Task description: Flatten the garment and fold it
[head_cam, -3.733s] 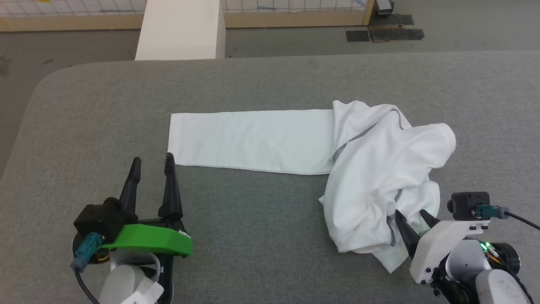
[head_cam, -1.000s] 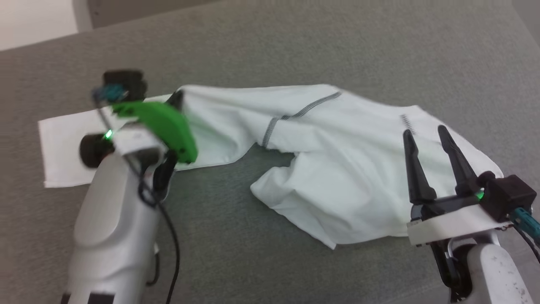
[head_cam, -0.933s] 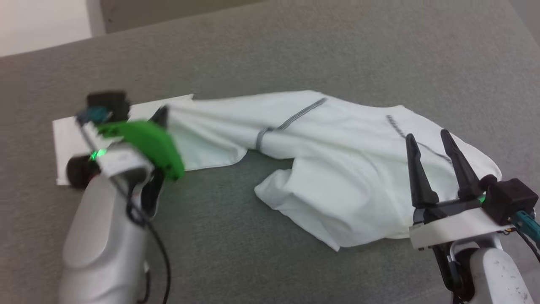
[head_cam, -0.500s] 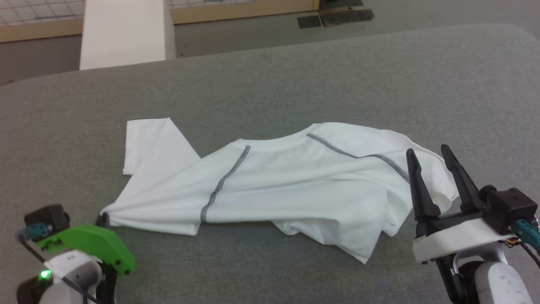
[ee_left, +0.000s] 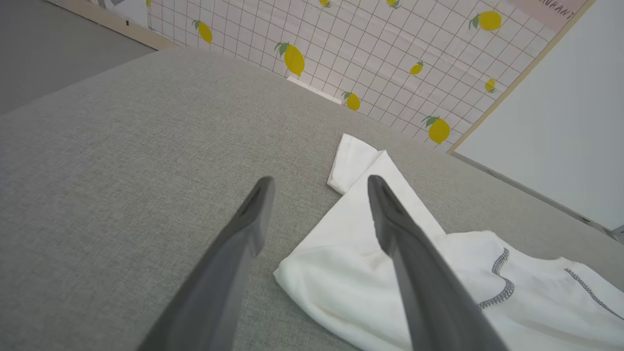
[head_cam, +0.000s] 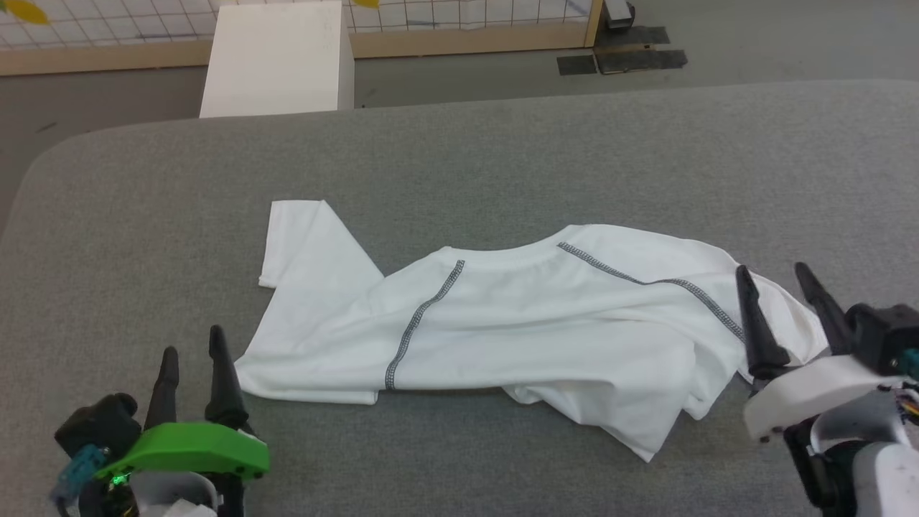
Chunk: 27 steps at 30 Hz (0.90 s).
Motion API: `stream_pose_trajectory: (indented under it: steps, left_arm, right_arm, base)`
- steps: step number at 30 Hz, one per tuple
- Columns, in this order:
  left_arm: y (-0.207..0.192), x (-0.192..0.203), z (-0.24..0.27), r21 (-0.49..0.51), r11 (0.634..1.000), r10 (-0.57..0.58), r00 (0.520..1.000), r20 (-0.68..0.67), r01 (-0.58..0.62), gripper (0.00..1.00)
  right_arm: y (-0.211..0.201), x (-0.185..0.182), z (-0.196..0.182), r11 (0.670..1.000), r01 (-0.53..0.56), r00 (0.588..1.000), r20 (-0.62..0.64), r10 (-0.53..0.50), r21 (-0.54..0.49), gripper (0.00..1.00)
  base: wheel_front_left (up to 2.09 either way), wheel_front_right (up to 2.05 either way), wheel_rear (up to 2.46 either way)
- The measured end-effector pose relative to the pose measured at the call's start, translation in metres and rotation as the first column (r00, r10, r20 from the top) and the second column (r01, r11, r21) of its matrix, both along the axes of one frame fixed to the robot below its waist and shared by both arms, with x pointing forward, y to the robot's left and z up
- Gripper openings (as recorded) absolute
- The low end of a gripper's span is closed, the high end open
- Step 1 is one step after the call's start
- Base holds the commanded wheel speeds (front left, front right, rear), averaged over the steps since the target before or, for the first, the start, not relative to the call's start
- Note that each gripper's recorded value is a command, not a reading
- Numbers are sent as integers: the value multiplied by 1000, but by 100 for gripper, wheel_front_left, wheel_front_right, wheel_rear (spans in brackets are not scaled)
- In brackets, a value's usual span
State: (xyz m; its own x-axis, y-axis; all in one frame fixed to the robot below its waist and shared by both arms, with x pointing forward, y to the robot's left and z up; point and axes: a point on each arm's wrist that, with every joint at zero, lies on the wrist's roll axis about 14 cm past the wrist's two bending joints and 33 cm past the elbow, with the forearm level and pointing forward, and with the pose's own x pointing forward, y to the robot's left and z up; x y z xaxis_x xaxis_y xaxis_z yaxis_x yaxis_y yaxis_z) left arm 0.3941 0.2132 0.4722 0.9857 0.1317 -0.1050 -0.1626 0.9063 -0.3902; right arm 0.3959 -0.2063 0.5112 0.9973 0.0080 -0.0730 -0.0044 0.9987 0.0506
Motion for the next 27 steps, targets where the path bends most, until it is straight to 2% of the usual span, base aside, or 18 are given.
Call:
stream_pose_trajectory:
  steps: [1, 4, 9, 12, 16, 21, 26, 27]
  left_arm:
    - [-6, 5, 4, 23, 1000, -6, 998, 60, 5, 100]
    - [-16, 16, 12, 61, 998, -41, 994, 106, 34, 100]
    - [-23, 34, 19, 101, 993, -66, 988, 139, 52, 100]
    - [-22, 41, 24, 115, 992, -65, 985, 162, 47, 100]
    - [-20, 48, 19, 138, 989, -69, 986, 154, 48, 100]
    - [-15, 52, 9, 147, 989, -53, 990, 134, 33, 100]
    - [-11, 53, -1, 152, 988, -44, 993, 107, 27, 100]
    - [-10, 53, -2, 153, 988, -41, 994, 104, 25, 100]
  right_arm:
    - [-18, 11, -13, 999, 46, 995, -93, -48, -19, 100]
    - [-30, 30, -23, 997, 64, 981, -182, -72, -52, 100]
    - [-33, 62, -39, 992, -13, 942, -335, -30, -126, 100]
    - [-31, 74, -59, 979, -100, 890, -457, 7, -179, 100]
    - [-26, 79, -92, 964, -196, 789, -613, 44, -182, 100]
    - [-8, 87, -119, 940, -304, 697, -709, 109, -154, 100]
    - [1, 95, -136, 921, -362, 635, -761, 133, -141, 100]
    - [2, 97, -137, 921, -366, 623, -770, 137, -132, 89]
  base:
    - [0, 0, 0]
    - [0, 0, 0]
    - [0, 0, 0]
    - [0, 0, 0]
    - [0, 0, 0]
    - [0, 0, 0]
    - [0, 0, 0]
    - [0, 0, 0]
